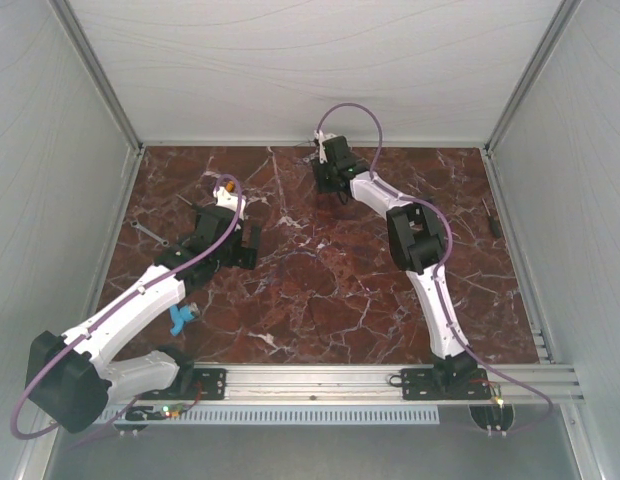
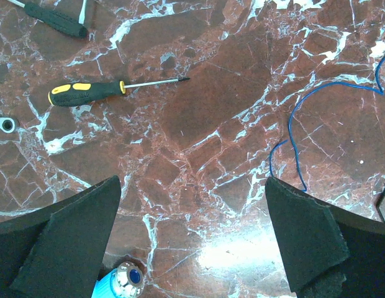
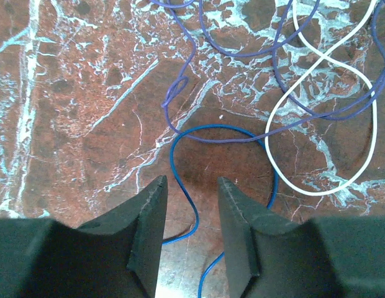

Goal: Zip-tie the wires
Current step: Pick up the cable at the center of the board.

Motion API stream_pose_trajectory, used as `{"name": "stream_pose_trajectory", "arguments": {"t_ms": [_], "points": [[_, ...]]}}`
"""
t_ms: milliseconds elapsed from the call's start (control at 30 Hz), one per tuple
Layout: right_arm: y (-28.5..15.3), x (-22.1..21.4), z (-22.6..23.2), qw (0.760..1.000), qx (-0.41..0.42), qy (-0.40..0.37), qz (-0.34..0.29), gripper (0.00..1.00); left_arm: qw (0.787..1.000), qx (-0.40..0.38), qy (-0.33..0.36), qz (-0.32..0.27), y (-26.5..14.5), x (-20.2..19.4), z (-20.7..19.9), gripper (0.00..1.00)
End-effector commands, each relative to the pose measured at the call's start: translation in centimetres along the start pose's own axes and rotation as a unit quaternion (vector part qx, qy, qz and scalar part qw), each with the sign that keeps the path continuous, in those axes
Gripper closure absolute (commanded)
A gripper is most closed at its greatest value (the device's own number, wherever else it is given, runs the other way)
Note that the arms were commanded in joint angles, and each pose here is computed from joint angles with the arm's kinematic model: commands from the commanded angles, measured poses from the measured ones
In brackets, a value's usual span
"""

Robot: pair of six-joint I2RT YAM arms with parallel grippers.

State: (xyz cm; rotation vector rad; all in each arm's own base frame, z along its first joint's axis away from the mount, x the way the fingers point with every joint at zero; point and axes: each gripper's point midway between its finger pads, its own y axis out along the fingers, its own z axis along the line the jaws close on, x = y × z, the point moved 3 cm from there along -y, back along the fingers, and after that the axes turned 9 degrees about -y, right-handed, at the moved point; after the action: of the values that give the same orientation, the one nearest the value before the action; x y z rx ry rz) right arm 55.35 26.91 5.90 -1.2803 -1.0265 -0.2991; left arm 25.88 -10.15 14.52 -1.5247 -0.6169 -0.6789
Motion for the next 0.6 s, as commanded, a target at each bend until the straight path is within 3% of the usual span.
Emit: {"name": "stream_pose_trajectory", "arguments": {"t_ms": [0,167,567], "points": [[0.7,0.2,-0.5,1.000,-0.008,-0.012,-0.001,0.72,1.000,-0.012,-0.008,-0.025,-0.1,1.8,-0.5,0.01],[0.0,1.5,-0.7,0.999,-0.009,-0.036,-0.020,1.00,1.000,-0.013,-0.008,-0.023,0.0,1.7,-0.5,0.00],[-10.9,13.2,-1.1,0.983,-0.046,-0.091,-0.153,1.00,1.000,-0.013,-0.010,-0.024,-0.1,1.7,-0.5,0.01]]}}
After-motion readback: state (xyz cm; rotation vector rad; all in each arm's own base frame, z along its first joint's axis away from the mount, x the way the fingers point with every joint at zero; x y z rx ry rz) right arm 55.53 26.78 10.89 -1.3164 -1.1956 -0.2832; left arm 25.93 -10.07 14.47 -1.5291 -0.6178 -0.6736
